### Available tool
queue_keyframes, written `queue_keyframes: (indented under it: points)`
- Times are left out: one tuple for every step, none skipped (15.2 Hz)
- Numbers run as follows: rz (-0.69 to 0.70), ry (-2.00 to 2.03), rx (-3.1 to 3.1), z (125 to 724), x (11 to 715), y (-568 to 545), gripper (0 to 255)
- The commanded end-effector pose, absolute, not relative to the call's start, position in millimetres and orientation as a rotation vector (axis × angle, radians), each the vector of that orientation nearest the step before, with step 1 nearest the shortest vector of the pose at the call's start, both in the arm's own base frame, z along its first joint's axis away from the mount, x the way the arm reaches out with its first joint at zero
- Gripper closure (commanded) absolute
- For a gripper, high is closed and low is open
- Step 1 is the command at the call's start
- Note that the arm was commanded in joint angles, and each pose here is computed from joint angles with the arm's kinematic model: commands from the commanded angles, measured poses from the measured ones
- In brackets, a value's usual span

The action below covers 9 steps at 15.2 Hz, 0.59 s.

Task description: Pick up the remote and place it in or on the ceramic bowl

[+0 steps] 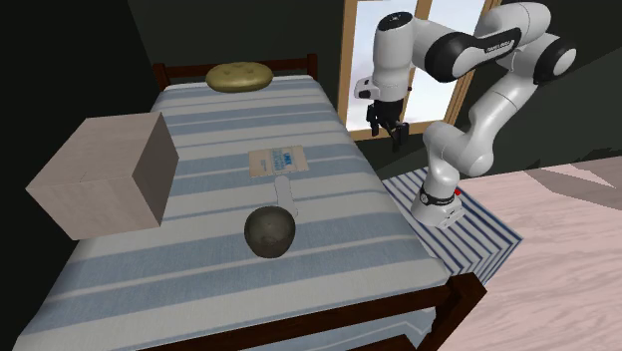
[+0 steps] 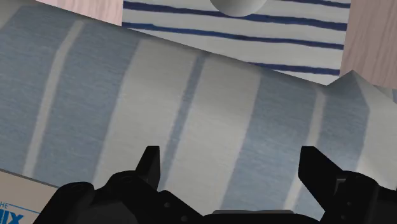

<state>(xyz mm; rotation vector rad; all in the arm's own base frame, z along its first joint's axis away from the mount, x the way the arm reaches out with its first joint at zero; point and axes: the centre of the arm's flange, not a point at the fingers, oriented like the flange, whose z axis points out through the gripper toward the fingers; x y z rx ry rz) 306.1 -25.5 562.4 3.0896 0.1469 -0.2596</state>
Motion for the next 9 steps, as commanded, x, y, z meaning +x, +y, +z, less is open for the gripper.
queue_keyframes:
  points:
    - [-0.260, 0.147, 3.090, 562, 306, -25, 0]
    - [-0.252, 0.211, 3.088, 556, 311, -35, 0]
    - [-0.245, 0.275, 3.086, 550, 316, -45, 0]
    - [-0.238, 0.339, 3.082, 543, 321, -55, 0]
    - [-0.230, 0.402, 3.077, 537, 327, -64, 0]
    - [-0.222, 0.466, 3.070, 531, 333, -73, 0]
    - [-0.215, 0.530, 3.063, 524, 340, -81, 0]
    - [-0.207, 0.593, 3.053, 518, 347, -90, 0]
    - [-0.199, 0.656, 3.043, 511, 354, -98, 0]
